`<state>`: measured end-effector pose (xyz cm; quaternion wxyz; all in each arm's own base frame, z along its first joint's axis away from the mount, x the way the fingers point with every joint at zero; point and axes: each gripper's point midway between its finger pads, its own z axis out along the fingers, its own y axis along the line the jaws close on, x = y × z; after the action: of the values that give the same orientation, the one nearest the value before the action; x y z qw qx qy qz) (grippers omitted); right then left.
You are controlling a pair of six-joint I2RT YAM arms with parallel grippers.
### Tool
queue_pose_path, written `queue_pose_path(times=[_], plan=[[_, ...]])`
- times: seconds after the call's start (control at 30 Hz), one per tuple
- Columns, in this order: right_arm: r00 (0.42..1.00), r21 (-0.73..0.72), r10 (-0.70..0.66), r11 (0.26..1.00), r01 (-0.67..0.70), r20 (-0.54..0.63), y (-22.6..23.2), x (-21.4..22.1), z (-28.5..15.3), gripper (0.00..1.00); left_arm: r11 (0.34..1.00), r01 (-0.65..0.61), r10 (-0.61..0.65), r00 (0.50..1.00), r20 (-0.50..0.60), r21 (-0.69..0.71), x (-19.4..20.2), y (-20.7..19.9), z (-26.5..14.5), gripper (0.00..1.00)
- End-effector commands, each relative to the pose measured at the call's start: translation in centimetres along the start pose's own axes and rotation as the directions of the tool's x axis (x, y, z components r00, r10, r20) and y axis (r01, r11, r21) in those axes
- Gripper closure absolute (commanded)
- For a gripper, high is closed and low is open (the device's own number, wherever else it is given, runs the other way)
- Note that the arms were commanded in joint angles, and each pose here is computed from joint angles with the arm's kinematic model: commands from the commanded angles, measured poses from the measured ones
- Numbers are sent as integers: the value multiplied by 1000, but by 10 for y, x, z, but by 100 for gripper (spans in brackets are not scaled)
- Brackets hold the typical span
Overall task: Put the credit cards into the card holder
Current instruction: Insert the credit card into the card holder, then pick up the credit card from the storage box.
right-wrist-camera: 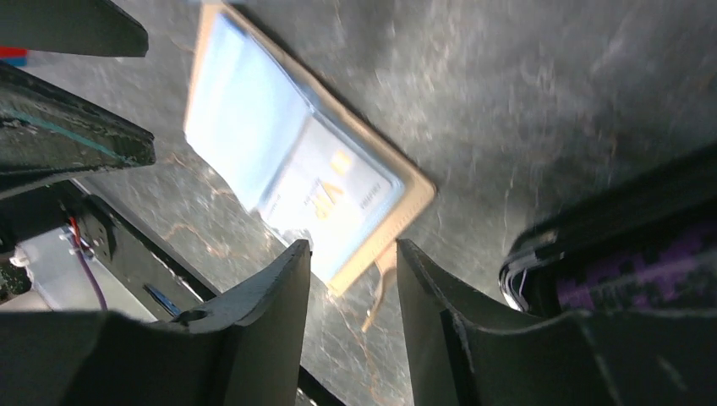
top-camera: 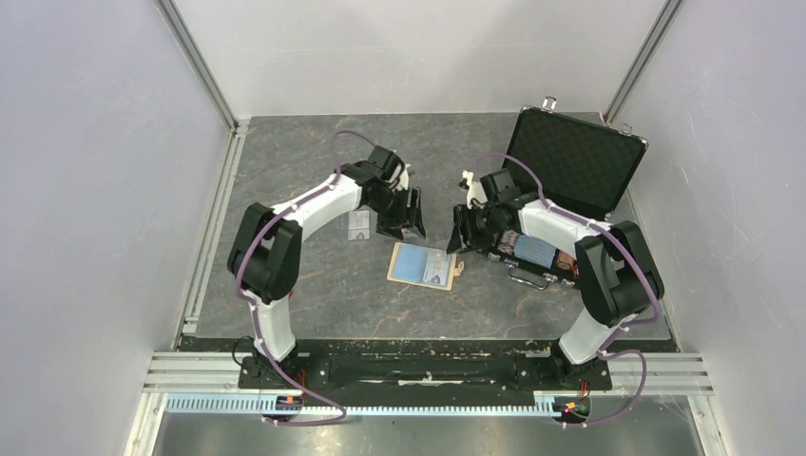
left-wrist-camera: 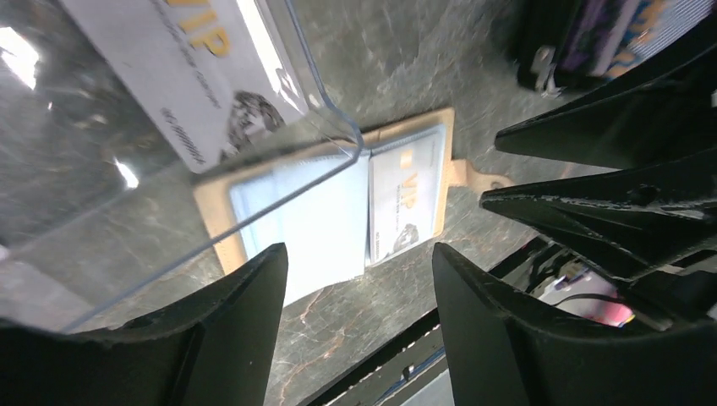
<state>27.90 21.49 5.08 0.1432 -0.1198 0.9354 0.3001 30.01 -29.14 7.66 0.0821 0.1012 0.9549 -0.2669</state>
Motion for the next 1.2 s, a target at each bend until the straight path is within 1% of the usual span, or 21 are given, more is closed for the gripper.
queue_pose_path(times=[0.0, 0.13, 0.2, 0.3, 0.43, 0.57, 0.7, 0.83, 0.9, 0.97, 1.07, 1.13, 1.17], plan=[[998, -38, -42, 998, 45, 53, 14, -39, 1, 54, 992, 1, -18, 991, 132, 126, -40, -9, -32, 30], [995, -88, -41, 995, 49, 89, 28, -72, 9, 52, 983, 87, -112, 982, 152, 164, -56, 12, -35, 32], [995, -108, -37, 993, 47, 92, 33, -85, 16, 52, 980, 119, -143, 977, 155, 157, -63, 24, -33, 35], [996, -143, -25, 989, 37, 86, 39, -98, 29, 50, 983, 149, -166, 973, 162, 108, -70, 39, -24, 41], [997, -186, -7, 982, 22, 81, 45, -114, 42, 50, 985, 164, -172, 970, 173, 60, -79, 51, -14, 50], [996, -224, 18, 975, 1, 84, 50, -126, 50, 50, 986, 164, -163, 975, 147, 7, -83, 62, -5, 59], [996, -253, 40, 967, -18, 80, 53, -132, 57, 51, 984, 173, -167, 977, 131, -31, -86, 71, 5, 71], [996, -259, 45, 965, -25, 73, 53, -134, 61, 53, 977, 188, -173, 975, 139, -102, -89, 83, 6, 83], [997, -262, 47, 965, -27, 69, 53, -133, 62, 54, 977, 179, -162, 976, 143, -117, -91, 84, 3, 84], [996, -262, 45, 965, -25, 71, 53, -133, 61, 55, 979, 172, -153, 976, 155, -113, -94, 80, -2, 82], [997, -260, 45, 965, -26, 68, 52, -132, 61, 55, 980, 162, -140, 974, 177, -117, -96, 77, -11, 70], [997, -259, 46, 965, -27, 68, 52, -132, 62, 55, 979, 157, -130, 972, 194, -132, -97, 77, -17, 65], [997, -259, 46, 966, -28, 65, 52, -131, 62, 55, 977, 155, -126, 973, 194, -144, -96, 80, -17, 63]])
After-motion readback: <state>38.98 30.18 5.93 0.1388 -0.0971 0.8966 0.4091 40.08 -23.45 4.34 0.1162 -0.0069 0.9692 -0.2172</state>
